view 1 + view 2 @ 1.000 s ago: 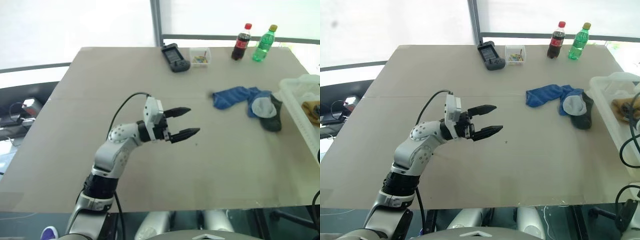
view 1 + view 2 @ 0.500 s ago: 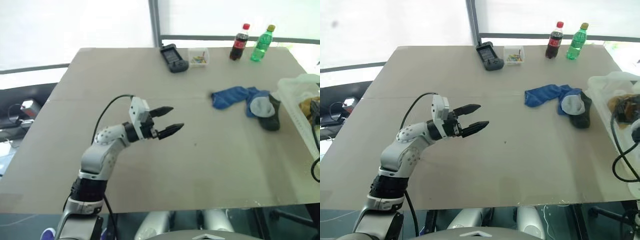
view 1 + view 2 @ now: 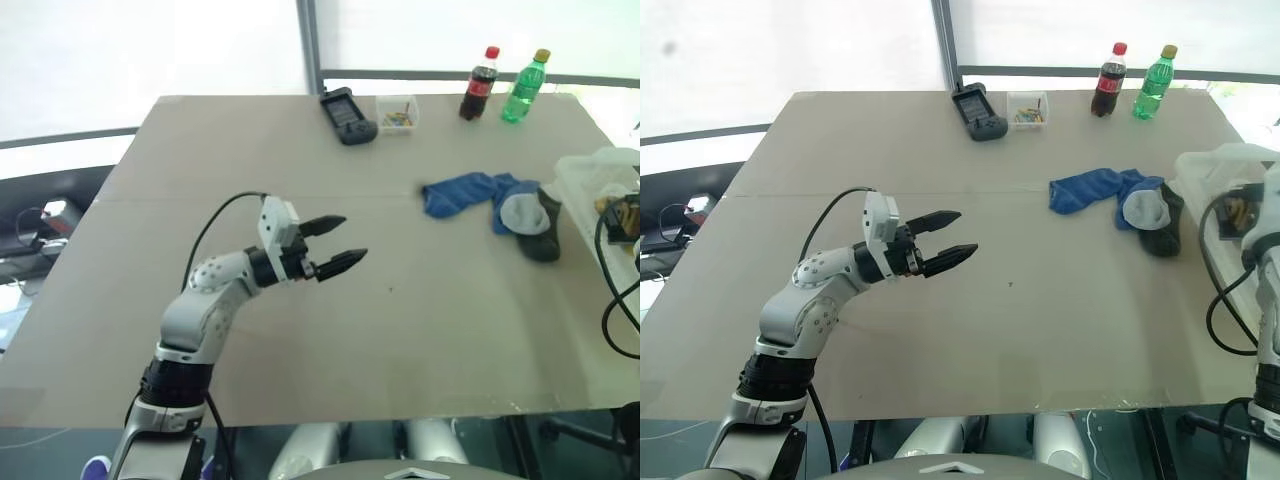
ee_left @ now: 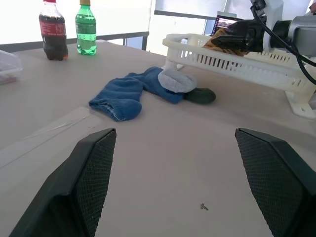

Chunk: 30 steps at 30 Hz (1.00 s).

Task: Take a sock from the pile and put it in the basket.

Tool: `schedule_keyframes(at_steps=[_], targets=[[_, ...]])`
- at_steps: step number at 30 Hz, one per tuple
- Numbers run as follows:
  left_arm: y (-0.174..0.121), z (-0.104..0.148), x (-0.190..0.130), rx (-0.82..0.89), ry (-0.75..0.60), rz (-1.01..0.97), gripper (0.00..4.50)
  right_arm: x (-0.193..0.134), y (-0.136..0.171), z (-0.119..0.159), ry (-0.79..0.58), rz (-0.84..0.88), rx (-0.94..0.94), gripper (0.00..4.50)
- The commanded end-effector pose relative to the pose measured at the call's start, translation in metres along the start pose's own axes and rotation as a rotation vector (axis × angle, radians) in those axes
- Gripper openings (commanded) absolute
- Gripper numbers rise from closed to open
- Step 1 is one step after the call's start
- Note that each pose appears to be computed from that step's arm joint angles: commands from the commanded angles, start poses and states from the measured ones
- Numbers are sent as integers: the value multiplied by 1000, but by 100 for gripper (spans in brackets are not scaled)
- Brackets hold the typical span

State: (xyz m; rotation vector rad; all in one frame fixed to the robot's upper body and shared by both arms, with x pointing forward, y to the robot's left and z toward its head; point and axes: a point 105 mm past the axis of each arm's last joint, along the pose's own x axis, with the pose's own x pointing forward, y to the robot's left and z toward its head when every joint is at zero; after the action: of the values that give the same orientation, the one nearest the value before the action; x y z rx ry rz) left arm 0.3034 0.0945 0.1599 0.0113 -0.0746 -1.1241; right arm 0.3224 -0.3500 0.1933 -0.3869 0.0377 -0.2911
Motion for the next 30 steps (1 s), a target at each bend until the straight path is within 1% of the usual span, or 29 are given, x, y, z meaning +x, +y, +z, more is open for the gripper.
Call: schedule_keyframes(at_steps=[1, 5, 7, 8, 9, 11, 14, 16, 18, 20, 21, 23, 26, 30], targets=[[-4, 14, -5, 43, -48, 4, 413, -15, 14, 46, -204, 119, 42, 444], [-2, 14, -13, 38, -53, 28, 413, -43, 41, 60, -285, 246, 44, 444], [-3, 14, -18, 34, -54, 31, 413, -59, 64, 64, -311, 357, 63, 444], [-3, 15, -21, 28, -54, 39, 413, -69, 81, 64, -315, 447, 68, 444], [-3, 14, -26, 26, -50, 50, 413, -81, 100, 63, -316, 546, 64, 444], [-2, 13, -33, 23, -38, 69, 413, -95, 120, 60, -310, 662, 71, 444], [-1, 7, -52, 33, 8, 126, 413, -109, 138, 46, -257, 794, 77, 444], [-4, 5, -63, 28, 31, 147, 413, -114, 141, 38, -227, 841, 71, 444], [-10, 1, -81, 15, 70, 168, 413, -122, 142, 27, -193, 909, 59, 444], [-16, -2, -97, 1, 107, 189, 413, -125, 139, 20, -164, 939, 62, 444], [-19, -3, -104, -11, 123, 194, 432, -126, 138, 17, -148, 953, 60, 449], [-25, -5, -117, -13, 162, 215, 432, -129, 136, 9, -117, 981, 25, 449], [-31, -9, -129, 0, 211, 258, 432, -129, 131, 0, -85, 982, 15, 449], [-37, -12, -135, -21, 239, 287, 432, -129, 129, -7, -60, 996, 9, 449]])
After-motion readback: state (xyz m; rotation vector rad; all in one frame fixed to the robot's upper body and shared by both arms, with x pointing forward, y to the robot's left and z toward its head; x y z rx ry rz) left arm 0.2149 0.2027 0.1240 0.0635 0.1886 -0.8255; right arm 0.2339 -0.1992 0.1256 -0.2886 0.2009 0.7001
